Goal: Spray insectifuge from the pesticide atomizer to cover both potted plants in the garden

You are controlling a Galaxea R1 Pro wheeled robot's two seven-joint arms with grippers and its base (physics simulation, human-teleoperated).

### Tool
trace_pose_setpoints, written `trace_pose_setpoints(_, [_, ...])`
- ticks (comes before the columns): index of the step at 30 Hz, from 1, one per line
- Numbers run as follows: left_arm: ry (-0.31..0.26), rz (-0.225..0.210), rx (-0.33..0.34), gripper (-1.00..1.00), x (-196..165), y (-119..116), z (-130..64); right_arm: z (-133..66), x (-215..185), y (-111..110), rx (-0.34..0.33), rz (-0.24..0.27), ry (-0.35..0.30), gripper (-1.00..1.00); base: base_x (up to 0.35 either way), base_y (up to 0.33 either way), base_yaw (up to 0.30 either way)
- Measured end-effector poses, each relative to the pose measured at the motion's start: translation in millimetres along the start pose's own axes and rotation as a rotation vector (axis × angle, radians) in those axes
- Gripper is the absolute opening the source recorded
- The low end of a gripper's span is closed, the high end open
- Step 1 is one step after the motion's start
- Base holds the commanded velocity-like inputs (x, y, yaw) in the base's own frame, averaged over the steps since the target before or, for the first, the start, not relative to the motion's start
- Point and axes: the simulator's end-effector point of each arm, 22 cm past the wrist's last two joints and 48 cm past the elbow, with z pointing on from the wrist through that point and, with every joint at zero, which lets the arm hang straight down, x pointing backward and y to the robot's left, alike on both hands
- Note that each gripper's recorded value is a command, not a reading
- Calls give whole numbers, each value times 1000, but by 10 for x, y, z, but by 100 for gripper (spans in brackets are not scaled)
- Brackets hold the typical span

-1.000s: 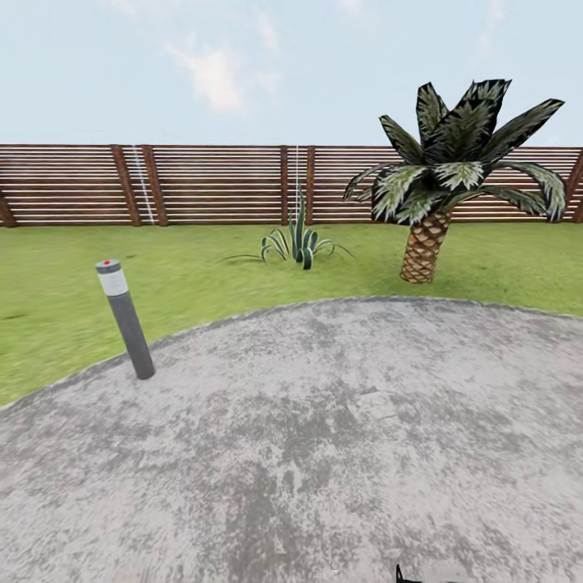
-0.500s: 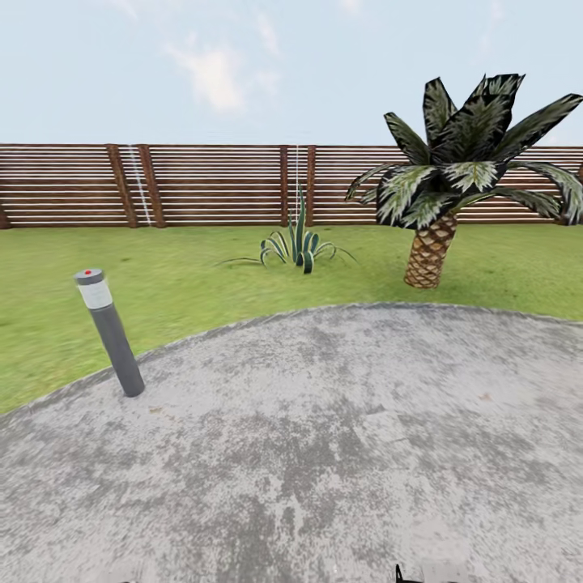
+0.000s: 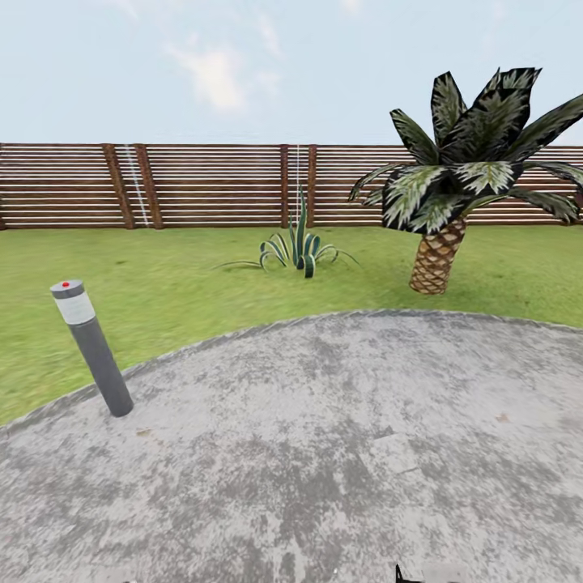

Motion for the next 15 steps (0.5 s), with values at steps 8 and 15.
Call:
trace_pose_setpoints(8, [1, 0, 0, -100, 3, 0, -1, 0, 0, 0, 0, 0, 0, 100, 340, 0, 102])
trace_pose_setpoints(15, [1, 0, 0, -100, 3, 0, -1, 0, 0, 0, 0, 0, 0, 100, 340, 0, 2])
